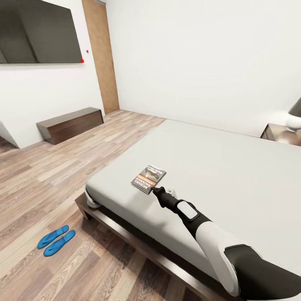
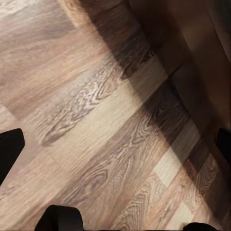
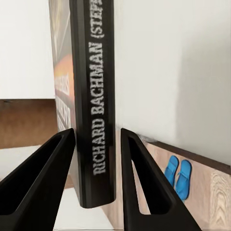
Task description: In the bedroom, move the book from the bed onto either nightstand, and place the two sandals side by side next to the bed.
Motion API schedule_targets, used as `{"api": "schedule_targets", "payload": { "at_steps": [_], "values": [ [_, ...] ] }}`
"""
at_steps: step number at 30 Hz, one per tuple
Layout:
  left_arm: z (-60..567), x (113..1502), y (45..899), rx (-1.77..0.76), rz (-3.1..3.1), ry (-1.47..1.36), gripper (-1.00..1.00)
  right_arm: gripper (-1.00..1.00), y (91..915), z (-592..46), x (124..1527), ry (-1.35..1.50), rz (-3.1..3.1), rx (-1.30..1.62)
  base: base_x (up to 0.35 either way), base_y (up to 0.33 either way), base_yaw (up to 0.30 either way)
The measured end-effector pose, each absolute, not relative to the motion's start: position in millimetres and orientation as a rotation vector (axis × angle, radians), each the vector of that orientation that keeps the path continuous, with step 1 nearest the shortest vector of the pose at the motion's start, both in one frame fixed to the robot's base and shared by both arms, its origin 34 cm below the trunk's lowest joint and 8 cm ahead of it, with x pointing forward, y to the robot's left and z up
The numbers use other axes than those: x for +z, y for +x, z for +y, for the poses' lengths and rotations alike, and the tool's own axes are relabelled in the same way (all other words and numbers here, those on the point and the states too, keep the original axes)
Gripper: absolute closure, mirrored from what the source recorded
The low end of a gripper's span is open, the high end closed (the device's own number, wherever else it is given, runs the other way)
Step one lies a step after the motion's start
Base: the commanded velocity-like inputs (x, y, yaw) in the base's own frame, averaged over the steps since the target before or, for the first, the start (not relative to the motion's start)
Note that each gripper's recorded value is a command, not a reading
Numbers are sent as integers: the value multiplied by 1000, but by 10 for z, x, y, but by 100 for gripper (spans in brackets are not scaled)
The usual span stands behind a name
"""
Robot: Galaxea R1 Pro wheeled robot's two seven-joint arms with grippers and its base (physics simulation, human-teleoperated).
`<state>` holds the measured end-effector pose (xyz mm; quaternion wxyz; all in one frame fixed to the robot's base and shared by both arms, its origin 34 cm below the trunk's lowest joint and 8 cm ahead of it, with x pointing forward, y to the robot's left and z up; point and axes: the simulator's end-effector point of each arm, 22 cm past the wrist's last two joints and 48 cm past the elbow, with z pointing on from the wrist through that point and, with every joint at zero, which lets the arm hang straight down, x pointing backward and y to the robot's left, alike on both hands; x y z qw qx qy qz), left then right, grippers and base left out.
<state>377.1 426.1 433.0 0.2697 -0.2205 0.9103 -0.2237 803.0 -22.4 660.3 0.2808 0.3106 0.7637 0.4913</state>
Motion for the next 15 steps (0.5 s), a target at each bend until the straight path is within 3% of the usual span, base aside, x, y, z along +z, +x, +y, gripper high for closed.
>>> {"api": "schedule_targets", "payload": {
  "at_steps": [15],
  "values": [
    [3976,4267,3491,-491,2336,-545,-100,100,8034,-229,6603,832,2045,1313,0,0,238]
  ]
}}
